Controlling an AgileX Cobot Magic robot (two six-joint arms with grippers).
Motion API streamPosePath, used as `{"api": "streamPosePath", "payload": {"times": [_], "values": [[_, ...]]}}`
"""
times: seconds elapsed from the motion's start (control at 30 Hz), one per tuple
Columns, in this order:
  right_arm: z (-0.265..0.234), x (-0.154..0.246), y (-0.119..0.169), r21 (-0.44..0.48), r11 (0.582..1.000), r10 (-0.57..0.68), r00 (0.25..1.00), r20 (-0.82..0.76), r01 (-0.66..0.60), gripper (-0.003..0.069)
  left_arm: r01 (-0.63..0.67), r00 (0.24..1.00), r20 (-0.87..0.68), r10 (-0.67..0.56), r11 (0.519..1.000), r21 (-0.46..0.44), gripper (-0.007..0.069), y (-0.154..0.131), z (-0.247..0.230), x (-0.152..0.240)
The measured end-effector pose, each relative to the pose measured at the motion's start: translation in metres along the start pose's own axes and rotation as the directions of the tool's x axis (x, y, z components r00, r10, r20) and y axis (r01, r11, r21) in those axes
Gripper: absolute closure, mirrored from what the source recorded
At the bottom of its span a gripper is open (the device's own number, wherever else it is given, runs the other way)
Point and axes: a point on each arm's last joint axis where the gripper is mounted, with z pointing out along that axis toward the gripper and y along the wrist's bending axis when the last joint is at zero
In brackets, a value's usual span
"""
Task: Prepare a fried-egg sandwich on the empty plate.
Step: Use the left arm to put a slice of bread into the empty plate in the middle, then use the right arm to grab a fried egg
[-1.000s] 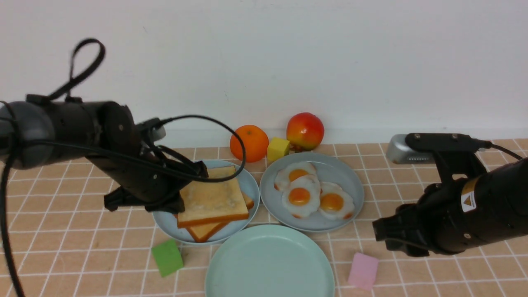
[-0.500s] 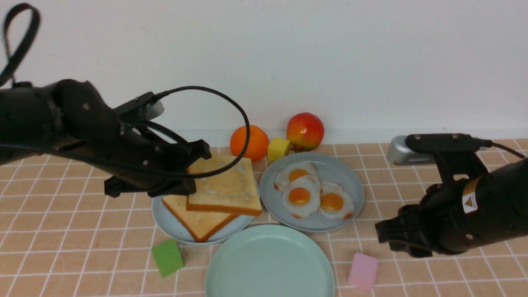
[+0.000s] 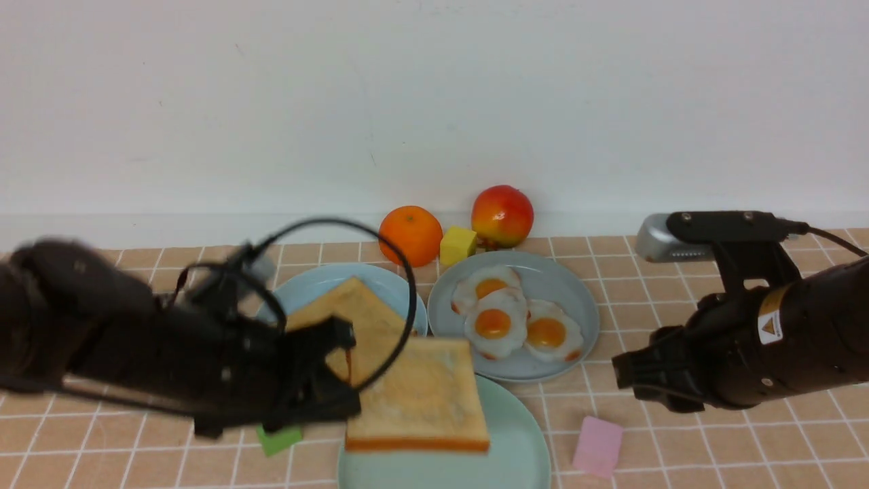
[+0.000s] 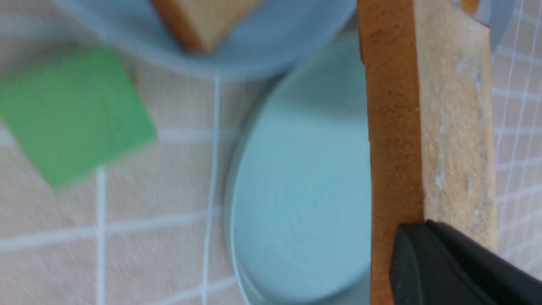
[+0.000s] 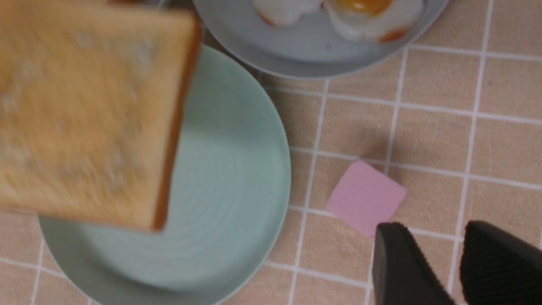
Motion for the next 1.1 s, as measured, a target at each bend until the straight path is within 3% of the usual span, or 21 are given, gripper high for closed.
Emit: {"api": "streamPosePath", "payload": {"times": [0.27,0.53,0.7,0.87,0.93,1.1], "values": [[0.010,-0.009,0.003,-0.003,1.000,0.001,1.000,0.012,0.000,0.0419,-0.009,1.000,-0.019,0.010,0.999,0.050,0.0638,0.012,0.009,0.016],[0.014,-0.022,0.008,-0.009,1.000,0.000,1.000,0.028,0.000,0.0419,0.042,0.995,-0.089,-0.041,0.999,0.009,0.0615,0.027,0.030,0.017],[0.012,-0.032,0.011,-0.016,1.000,0.001,0.999,0.045,0.000,0.0396,0.033,0.995,-0.089,-0.032,0.999,0.011,0.0513,0.027,0.031,0.017],[0.020,-0.056,0.020,-0.014,1.000,-0.001,0.999,0.034,0.001,0.0307,-0.014,0.997,-0.079,0.015,1.000,0.014,0.0304,0.024,0.028,0.014],[0.029,-0.067,0.024,-0.011,1.000,0.000,1.000,0.029,0.000,0.0267,-0.098,0.993,-0.060,0.099,0.995,0.024,0.0228,0.014,0.021,0.006],[0.053,-0.093,0.018,-0.005,1.000,0.026,0.999,-0.031,-0.026,0.0239,-0.245,0.969,-0.004,0.245,0.969,0.026,0.0183,-0.020,-0.005,-0.017]]}}
